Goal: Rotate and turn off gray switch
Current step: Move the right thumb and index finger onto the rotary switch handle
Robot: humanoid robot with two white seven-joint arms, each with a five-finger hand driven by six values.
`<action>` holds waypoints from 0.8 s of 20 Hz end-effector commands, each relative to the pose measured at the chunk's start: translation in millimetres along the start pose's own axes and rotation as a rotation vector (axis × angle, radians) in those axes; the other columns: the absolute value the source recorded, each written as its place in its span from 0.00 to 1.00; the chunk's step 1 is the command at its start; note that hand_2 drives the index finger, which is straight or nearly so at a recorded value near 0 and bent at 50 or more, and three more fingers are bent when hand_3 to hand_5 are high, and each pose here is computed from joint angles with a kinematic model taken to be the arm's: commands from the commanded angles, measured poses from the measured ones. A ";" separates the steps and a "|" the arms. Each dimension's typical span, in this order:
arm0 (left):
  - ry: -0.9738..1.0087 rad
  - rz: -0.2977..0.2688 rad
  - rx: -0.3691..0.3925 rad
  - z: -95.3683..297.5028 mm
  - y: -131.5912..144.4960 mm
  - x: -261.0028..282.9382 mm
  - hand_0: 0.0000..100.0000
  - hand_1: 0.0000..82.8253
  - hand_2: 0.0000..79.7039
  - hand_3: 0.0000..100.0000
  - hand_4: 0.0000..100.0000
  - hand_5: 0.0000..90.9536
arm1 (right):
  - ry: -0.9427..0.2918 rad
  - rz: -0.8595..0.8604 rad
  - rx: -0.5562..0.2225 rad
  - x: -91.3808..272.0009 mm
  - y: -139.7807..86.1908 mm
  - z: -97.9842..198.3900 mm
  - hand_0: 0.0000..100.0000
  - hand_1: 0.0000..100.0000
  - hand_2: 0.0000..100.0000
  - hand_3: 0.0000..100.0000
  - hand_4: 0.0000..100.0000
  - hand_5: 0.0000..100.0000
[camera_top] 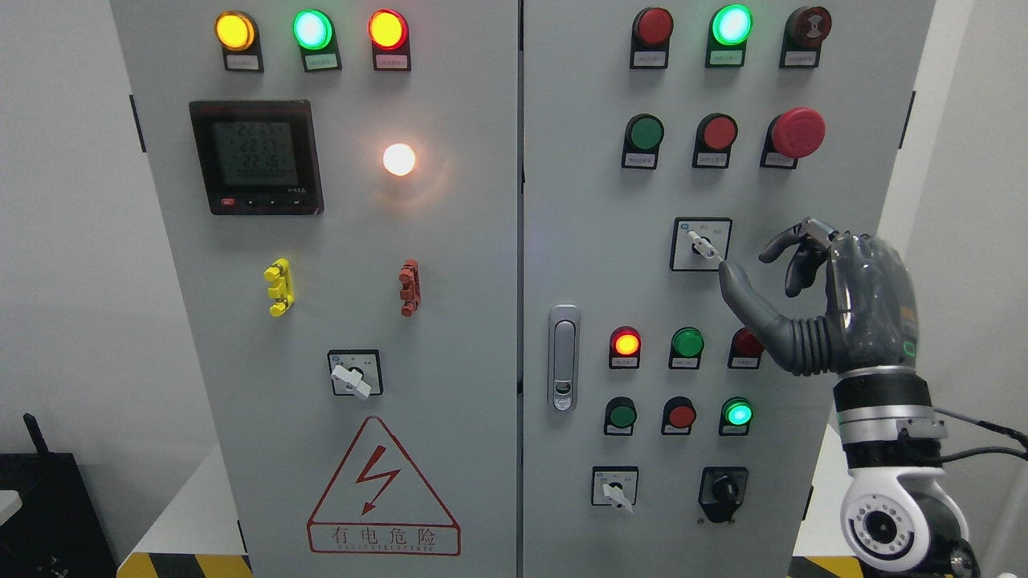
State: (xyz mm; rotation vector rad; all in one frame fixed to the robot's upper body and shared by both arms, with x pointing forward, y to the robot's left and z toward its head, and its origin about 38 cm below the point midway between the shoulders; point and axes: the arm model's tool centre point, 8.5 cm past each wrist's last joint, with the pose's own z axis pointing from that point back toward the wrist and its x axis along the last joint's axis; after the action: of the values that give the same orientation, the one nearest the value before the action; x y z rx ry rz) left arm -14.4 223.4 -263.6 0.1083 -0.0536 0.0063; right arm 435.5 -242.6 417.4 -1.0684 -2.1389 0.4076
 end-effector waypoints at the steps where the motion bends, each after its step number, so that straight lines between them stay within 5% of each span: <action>1: 0.026 0.022 0.001 1.1 0.0 -8.0 0.12 0.47 0.00 0.00 0.00 0.00 | 0.007 -0.052 0.020 10.9 16.4 -4.5 0.14 0.35 0.59 0.93 0.89 1.00; 16: 0.026 0.022 0.001 1.1 0.0 -8.0 0.12 0.47 0.00 0.00 0.00 0.00 | 0.024 -0.045 0.018 12.3 16.0 -7.1 0.12 0.40 0.59 0.93 0.89 1.00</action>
State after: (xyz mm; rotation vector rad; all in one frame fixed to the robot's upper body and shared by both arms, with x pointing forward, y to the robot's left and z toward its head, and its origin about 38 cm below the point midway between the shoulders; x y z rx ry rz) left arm -14.3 223.5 -263.6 0.1104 -0.0538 0.0063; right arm 442.4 -229.5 420.5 -1.0237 -2.1329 0.3850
